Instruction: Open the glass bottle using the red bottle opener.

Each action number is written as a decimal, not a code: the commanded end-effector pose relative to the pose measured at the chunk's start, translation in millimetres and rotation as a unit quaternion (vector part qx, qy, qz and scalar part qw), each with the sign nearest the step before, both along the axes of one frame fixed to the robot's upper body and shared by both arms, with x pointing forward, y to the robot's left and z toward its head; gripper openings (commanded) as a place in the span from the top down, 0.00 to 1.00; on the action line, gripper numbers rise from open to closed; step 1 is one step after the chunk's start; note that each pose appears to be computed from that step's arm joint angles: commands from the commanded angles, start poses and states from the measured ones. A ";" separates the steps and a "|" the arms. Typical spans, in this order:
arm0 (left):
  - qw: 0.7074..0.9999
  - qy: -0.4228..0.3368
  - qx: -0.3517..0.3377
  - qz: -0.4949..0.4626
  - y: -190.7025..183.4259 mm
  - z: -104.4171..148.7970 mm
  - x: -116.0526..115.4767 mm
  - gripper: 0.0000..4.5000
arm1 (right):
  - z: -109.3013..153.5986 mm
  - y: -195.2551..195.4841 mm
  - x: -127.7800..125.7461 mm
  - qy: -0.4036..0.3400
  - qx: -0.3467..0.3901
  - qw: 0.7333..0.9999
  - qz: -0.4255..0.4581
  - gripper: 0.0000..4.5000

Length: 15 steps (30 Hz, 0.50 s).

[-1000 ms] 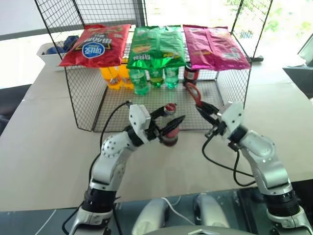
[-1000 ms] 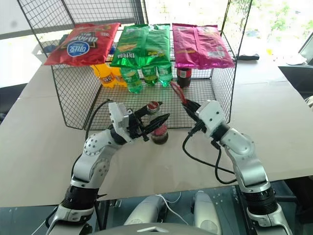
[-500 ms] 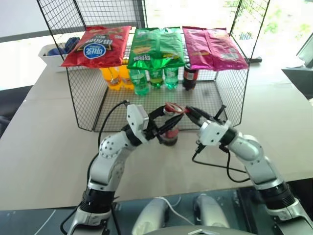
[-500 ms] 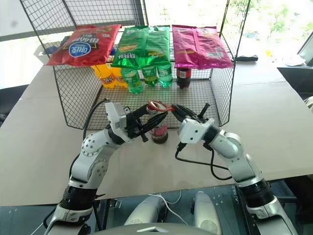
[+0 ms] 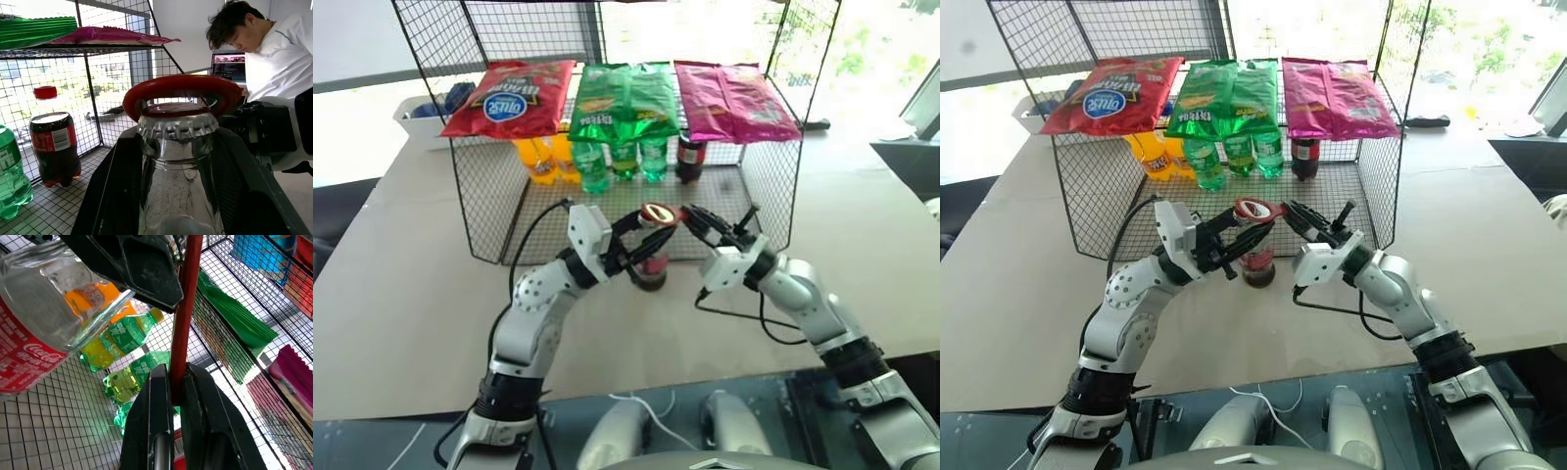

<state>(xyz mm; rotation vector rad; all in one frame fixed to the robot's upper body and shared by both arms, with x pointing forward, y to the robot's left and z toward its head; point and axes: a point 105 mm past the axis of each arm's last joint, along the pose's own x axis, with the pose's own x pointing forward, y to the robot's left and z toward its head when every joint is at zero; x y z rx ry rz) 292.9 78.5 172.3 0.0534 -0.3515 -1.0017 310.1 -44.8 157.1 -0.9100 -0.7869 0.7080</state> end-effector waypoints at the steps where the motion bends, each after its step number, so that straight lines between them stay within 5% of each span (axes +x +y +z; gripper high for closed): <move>1: 0.999 0.039 0.028 0.013 0.0 -19.3 4.5 0.69 | -30.4 27.1 -16.5 0.056 -0.032 0.996 0.054 1.00; 15: 0.997 0.059 0.036 0.020 -0.7 -26.5 7.1 0.69 | -39.3 22.1 -5.8 0.050 -0.068 0.996 0.012 1.00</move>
